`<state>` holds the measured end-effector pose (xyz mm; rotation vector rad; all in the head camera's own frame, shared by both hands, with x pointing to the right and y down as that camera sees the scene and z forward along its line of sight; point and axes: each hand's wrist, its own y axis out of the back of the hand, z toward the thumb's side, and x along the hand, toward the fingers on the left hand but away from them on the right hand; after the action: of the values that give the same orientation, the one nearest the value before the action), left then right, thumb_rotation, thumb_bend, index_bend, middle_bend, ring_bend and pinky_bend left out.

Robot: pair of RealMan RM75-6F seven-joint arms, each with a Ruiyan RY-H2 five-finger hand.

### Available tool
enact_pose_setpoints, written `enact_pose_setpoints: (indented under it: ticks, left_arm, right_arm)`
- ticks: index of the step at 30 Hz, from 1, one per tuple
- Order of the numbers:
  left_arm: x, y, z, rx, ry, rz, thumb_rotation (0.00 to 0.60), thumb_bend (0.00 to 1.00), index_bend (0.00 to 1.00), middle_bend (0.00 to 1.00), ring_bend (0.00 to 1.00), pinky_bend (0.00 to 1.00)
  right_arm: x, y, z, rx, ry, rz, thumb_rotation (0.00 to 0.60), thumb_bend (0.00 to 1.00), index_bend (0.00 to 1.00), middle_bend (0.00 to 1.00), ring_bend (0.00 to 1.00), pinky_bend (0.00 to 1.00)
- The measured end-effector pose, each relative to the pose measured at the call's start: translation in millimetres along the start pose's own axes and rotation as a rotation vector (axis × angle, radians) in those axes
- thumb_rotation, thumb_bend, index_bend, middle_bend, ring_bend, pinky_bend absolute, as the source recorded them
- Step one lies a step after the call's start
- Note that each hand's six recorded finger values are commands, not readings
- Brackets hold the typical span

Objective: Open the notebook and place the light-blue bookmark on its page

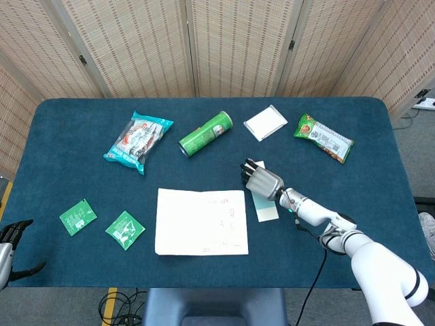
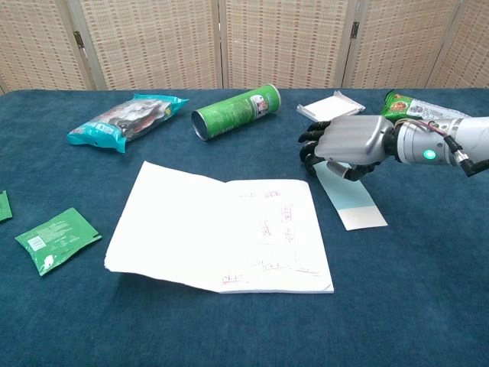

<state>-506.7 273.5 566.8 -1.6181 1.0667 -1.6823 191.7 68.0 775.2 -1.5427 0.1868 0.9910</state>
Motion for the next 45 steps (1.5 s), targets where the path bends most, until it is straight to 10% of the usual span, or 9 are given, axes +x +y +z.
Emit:
enact_pose_setpoints:
  ticks: [24,33,45]
  left_arm:
    - [1.8,-2.9,-0.7,-0.010,-0.006,-0.004,0.600,0.15,0.16,0.18,0.15,0.23]
    - [2.3,-1.7,4.6,-0.010,-0.019,-0.001,0.600,0.15,0.16,0.18,0.15,0.23]
    - [0.2,-0.4,5.6,-0.006,-0.013,-0.004,0.600,0.15,0.16,0.18,0.15,0.23]
  right_arm:
    - [53.3,-27.4,-30.8,0.020,-0.061,0.073,0.600,0.80,0.36,0.19,0.00,0.06]
    - [76.6,-5.9,-27.1,-0.031,-0.044,-0.037,0.600,0.04,0.36,0.18,0.00,0.06]
    - [95.9,-6.7,-15.1,0.084,0.123,-0.063,0.600,0.00,0.33,0.16,0.00,0.06]
